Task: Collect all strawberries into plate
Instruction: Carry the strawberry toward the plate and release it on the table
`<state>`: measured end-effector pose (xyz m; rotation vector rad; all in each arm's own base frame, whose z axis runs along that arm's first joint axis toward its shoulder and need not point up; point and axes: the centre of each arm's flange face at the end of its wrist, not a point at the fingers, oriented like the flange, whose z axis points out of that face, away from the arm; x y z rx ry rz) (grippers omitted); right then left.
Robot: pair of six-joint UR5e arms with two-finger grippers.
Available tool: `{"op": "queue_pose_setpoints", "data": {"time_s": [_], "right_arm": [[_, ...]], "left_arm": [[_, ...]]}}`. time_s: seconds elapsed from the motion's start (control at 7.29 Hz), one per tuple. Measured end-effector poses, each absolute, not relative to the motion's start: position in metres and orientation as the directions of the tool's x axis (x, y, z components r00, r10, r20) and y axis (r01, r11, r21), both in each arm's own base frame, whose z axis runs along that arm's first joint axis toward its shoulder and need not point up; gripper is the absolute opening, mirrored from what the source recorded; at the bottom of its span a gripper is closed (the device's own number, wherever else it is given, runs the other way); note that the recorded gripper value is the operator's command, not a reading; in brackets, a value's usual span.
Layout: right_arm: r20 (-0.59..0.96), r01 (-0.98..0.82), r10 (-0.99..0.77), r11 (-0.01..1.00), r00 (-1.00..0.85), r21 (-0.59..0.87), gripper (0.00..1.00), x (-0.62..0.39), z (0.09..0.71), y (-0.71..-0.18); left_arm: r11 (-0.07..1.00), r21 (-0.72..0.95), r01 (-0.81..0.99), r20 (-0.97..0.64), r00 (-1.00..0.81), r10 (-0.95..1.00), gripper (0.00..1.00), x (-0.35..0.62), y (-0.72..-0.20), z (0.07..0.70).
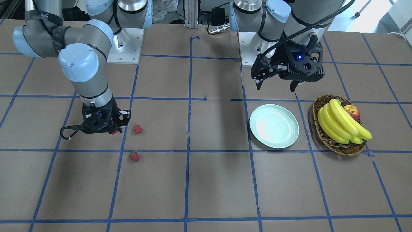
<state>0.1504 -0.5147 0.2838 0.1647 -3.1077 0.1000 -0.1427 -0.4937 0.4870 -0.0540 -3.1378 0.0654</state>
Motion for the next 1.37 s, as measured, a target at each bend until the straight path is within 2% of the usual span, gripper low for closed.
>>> {"op": "queue_pose_setpoints", "data": {"time_s": [0.27,0.69,0.82,0.96,1.1,1.37], "right_arm": [[-0.005,0.000,0.000,0.998,-1.000,-0.058,0.00,0.231,0.285,-0.508],[-0.033,0.071,0.070,0.997,-0.997,-0.029,0.00,0.351,0.237,-0.484],[-0.042,0.068,0.067,0.997,-0.997,-0.027,0.05,0.376,0.223,-0.474],[-0.051,0.060,0.059,0.998,-0.997,-0.017,0.79,0.391,0.212,-0.466],[-0.067,0.052,0.052,0.999,-0.996,-0.001,1.00,0.399,0.203,-0.463],[-0.108,0.040,0.042,0.999,-0.993,0.020,1.00,0.406,0.196,-0.461]], "left_arm": [[0.999,-0.042,0.034,0.002,-0.999,0.035,1.00,-0.143,-0.493,0.487],[0.999,-0.040,0.034,0.002,-0.999,0.034,1.00,-0.143,-0.493,0.486],[0.999,-0.040,0.034,0.002,-0.999,0.034,1.00,-0.143,-0.493,0.486],[0.999,-0.040,0.034,0.002,-0.999,0.034,1.00,-0.143,-0.493,0.486],[0.999,-0.040,0.034,0.002,-0.999,0.034,1.00,-0.143,-0.493,0.486],[0.998,-0.042,0.036,0.002,-0.999,0.036,1.00,-0.143,-0.493,0.487]]}}
